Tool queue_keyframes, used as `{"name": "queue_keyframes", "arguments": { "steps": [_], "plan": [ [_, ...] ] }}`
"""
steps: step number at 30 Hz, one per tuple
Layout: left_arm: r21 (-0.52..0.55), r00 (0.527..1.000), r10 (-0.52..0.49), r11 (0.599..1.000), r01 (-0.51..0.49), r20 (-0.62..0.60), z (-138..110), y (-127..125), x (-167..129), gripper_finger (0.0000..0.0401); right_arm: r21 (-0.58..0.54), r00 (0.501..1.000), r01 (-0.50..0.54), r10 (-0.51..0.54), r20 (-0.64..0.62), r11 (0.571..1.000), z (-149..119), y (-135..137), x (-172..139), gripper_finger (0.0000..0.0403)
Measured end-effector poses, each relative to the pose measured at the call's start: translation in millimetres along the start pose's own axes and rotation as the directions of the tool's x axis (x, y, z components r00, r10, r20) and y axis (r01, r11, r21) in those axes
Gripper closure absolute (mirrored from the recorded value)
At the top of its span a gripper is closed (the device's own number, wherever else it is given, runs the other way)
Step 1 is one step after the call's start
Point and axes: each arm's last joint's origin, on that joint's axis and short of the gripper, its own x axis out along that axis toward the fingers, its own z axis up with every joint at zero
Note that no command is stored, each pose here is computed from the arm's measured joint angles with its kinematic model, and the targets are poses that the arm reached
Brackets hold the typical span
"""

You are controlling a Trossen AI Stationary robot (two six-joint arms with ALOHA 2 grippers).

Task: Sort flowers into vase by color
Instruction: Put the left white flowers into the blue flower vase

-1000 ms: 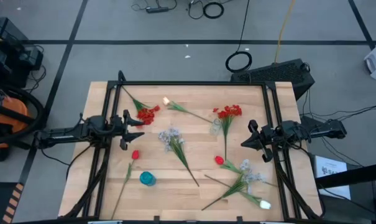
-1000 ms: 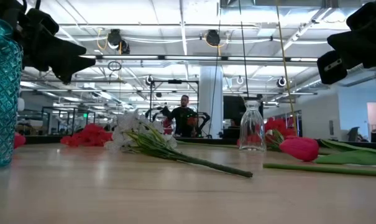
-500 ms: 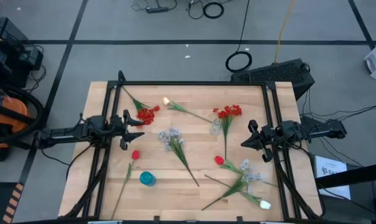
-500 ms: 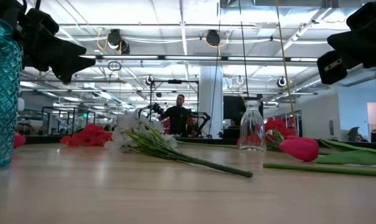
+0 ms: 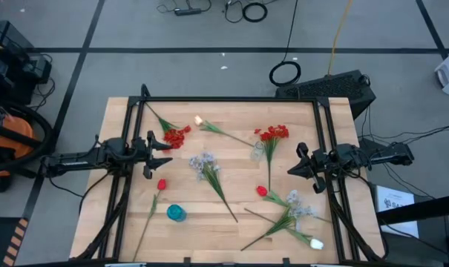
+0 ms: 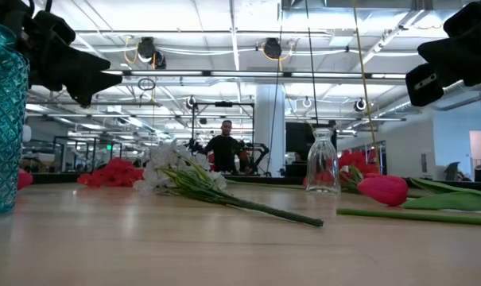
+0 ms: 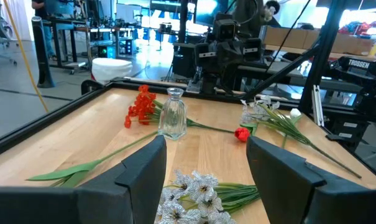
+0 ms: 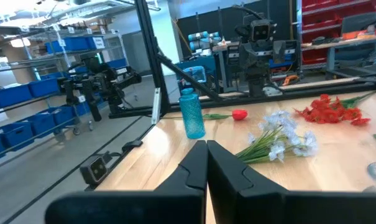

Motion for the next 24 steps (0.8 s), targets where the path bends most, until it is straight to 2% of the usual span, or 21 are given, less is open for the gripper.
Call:
{"name": "queue_keyframes", "arguments": {
  "steps": [6,14,18,22,24],
  "plan": [
    [0.0,1.0,0.0,1.0,0.0,0.0,0,0,0,0.0173,-0.094,0.995,0.046,-0.053,-0.079,0.995,-7,-3,4,0.0403],
    [0.0,1.0,0.0,1.0,0.0,0.0,0,0,0,0.0173,-0.103,0.961,0.163,-0.182,-0.21,0.981,-17,-9,18,0.0403],
    [0.0,1.0,0.0,1.0,0.0,0.0,0,0,0,0.0173,-0.126,0.934,0.207,-0.234,-0.271,0.97,-6,-11,29,0.0403],
    [0.0,1.0,0.0,1.0,0.0,0.0,0,0,0,0.0173,-0.137,0.917,0.237,-0.268,-0.295,0.962,16,-10,47,0.0403],
    [0.0,1.0,0.0,1.0,0.0,0.0,0,0,0,0.0173,-0.155,0.893,0.274,-0.311,-0.325,0.949,27,-11,56,0.0403]
  ]
}}
